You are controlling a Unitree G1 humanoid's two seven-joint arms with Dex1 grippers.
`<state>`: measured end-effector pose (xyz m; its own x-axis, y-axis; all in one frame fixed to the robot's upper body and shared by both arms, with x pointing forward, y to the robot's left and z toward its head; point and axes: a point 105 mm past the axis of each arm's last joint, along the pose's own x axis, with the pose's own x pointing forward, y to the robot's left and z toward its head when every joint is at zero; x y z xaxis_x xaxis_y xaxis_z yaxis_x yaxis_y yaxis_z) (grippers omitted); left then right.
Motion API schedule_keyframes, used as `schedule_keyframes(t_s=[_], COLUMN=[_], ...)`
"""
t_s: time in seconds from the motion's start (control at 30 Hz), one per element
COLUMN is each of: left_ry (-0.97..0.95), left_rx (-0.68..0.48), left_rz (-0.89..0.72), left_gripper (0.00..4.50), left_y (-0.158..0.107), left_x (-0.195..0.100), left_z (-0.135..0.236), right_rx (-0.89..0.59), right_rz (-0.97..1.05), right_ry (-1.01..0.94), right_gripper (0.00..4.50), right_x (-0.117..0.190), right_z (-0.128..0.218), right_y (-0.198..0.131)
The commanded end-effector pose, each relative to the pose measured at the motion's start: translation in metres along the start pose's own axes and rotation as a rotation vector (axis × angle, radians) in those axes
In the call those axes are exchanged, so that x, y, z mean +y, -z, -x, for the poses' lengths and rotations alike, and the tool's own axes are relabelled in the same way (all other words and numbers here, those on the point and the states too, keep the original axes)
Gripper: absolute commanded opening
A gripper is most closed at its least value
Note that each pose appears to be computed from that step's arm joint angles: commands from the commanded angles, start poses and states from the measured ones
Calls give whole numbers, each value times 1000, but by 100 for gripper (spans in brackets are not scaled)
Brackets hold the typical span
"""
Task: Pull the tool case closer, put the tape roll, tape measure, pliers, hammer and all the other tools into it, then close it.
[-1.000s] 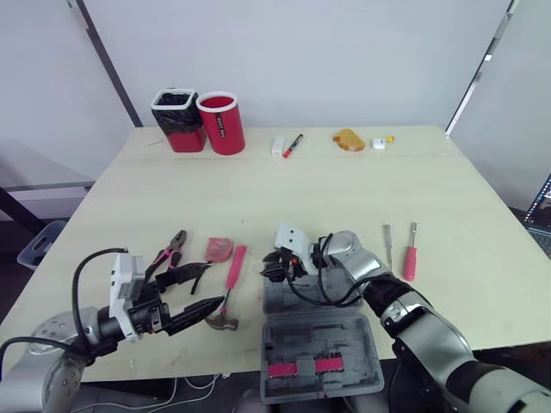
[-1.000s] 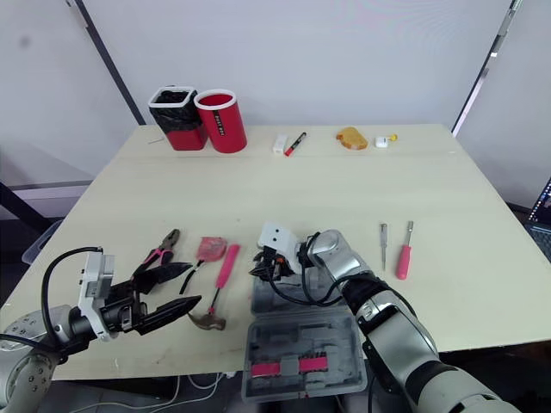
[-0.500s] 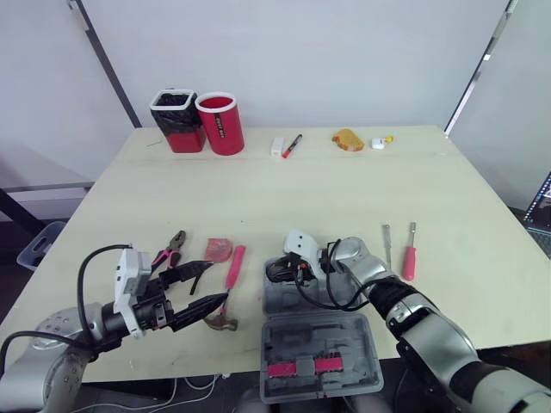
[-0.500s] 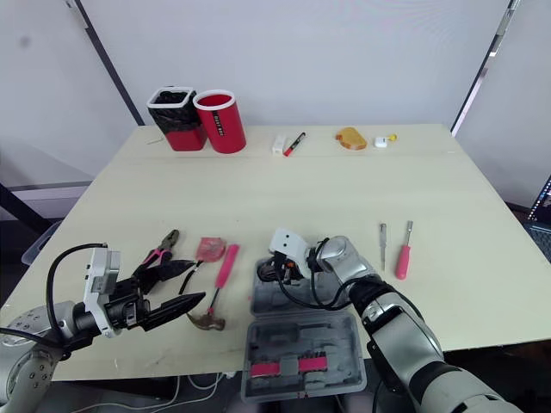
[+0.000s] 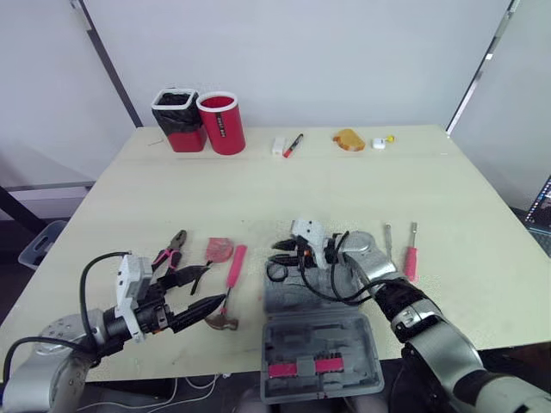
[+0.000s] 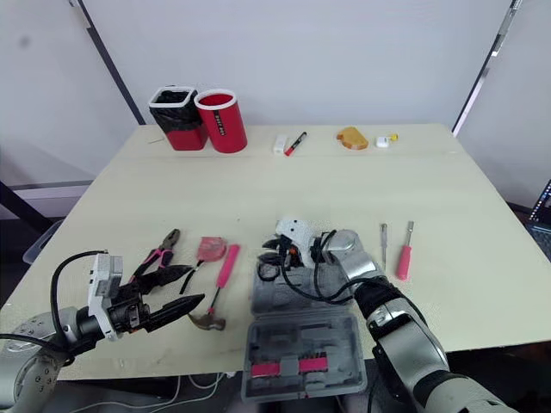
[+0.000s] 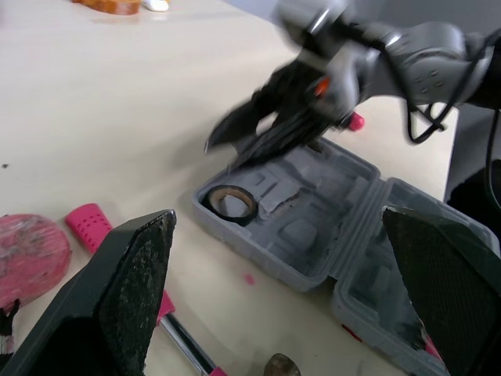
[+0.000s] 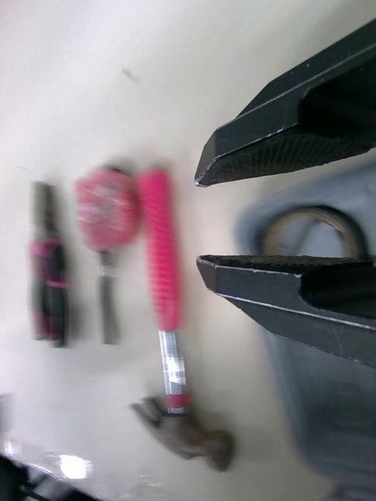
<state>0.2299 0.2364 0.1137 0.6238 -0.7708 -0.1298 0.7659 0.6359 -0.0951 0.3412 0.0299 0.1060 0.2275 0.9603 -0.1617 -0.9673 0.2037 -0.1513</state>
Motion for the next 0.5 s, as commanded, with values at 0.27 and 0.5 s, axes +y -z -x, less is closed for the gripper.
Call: schedule_keyframes(t_s=[0.27,0.5], left_ry=[-180,-275], left_rx=[-47,-3], left_rz=[32,48], left_gripper=[450,450], left_y=[7,16], left_x=[16,24], left_z=[27,59], right_rx=[-29,57], right_rz=[-69,-173], right_ry=[260,532], right_gripper=[277,446], right_x=[26,47], right_z=[127,219], right_y=[17,38])
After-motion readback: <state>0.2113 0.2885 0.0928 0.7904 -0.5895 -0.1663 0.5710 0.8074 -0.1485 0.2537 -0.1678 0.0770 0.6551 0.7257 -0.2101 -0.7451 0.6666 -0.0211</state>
